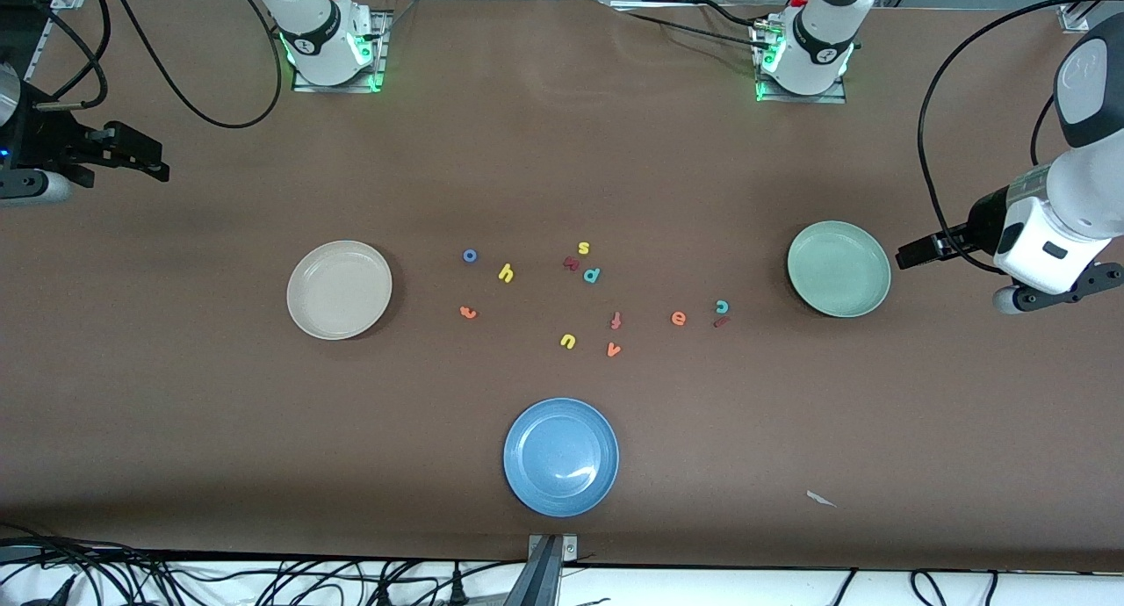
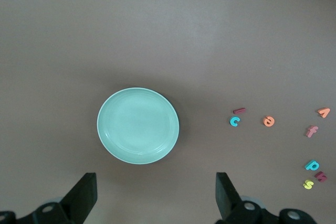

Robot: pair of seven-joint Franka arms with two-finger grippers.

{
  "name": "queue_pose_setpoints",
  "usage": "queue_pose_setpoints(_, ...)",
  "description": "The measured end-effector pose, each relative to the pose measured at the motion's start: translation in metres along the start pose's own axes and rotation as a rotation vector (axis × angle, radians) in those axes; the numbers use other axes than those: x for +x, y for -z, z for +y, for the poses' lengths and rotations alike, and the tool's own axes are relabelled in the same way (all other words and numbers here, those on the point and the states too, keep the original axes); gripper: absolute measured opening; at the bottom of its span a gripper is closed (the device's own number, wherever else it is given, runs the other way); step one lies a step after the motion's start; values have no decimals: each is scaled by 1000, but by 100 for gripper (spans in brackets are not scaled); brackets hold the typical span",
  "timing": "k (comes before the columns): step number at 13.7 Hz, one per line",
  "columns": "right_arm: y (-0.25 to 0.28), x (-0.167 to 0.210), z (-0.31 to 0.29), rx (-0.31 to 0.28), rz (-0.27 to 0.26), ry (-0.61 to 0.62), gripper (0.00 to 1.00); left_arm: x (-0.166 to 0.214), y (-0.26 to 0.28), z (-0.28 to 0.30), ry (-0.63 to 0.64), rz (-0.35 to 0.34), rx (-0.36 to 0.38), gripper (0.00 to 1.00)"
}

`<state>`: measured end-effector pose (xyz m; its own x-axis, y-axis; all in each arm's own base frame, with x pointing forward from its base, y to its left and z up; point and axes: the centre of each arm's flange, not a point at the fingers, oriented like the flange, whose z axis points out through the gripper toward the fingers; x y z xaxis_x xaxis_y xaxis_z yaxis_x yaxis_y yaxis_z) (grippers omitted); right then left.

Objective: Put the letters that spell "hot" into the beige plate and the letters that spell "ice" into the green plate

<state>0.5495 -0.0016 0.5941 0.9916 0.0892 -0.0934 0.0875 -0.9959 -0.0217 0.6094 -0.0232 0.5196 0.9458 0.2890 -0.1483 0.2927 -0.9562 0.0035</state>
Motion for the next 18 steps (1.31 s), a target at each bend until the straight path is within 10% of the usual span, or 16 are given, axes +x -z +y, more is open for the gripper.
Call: queue_pose_setpoints(18, -1, 0, 0, 0, -1, 0, 100, 2, 2, 1, -1, 18, -6, 99)
